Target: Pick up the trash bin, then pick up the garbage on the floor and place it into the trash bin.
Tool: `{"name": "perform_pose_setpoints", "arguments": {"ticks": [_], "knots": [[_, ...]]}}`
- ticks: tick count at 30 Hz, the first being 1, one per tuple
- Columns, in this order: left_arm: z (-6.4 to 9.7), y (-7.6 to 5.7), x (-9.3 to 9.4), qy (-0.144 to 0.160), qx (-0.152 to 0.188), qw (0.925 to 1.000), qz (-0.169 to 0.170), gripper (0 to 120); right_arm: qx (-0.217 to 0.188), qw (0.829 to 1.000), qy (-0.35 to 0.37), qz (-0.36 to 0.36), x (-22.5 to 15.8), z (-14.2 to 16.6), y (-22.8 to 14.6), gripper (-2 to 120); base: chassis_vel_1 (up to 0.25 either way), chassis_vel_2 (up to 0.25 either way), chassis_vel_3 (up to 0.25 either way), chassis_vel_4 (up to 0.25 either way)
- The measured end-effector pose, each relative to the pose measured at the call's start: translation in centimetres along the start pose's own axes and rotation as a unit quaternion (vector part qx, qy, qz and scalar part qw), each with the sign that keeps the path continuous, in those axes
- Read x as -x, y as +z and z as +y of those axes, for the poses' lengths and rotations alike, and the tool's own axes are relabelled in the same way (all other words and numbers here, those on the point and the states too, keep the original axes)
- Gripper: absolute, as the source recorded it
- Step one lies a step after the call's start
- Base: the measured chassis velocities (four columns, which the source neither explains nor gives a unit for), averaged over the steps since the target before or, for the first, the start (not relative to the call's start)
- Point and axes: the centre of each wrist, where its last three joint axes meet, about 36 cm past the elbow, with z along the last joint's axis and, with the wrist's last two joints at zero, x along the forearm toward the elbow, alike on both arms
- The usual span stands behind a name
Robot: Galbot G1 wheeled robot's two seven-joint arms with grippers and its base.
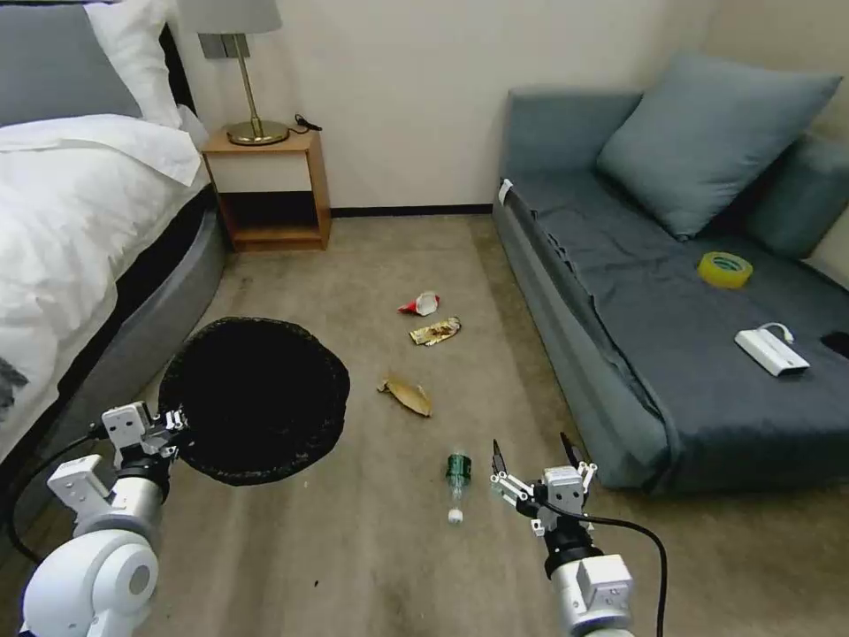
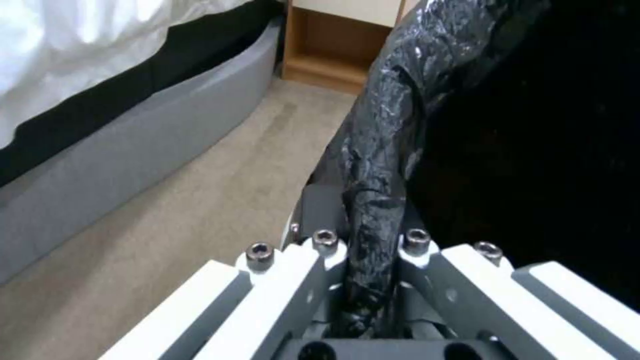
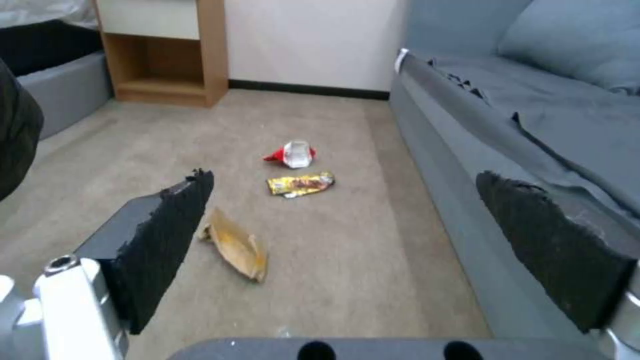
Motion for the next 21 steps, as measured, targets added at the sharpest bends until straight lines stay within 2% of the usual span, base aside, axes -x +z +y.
{"name": "perform_pose_setpoints", "arguments": {"ticks": [5,12,17,21], "knots": [[0.0,0.0,0.0,0.000,0.000,1.0000,0.000,1,0.000,1.000,0.000,-0.002,0.1,0.1,0.1,100,-0.117,0.131,0.103,-0.124],[0.1,0.0,0.0,-0.001,0.000,1.0000,0.000,1,0.006,1.000,0.002,-0.005,0.8,0.3,0.6,100,-0.028,0.021,0.026,-0.031],[0.2,0.1,-0.1,0.000,0.007,1.0000,0.000,1,0.022,1.000,-0.010,-0.004,2.1,0.4,0.7,100,0.000,0.000,0.000,0.000],[0.4,0.2,-0.1,0.001,0.026,0.9997,0.001,1,0.045,0.998,-0.030,0.028,3.6,0.8,0.4,100,0.000,0.000,0.000,0.000]]}}
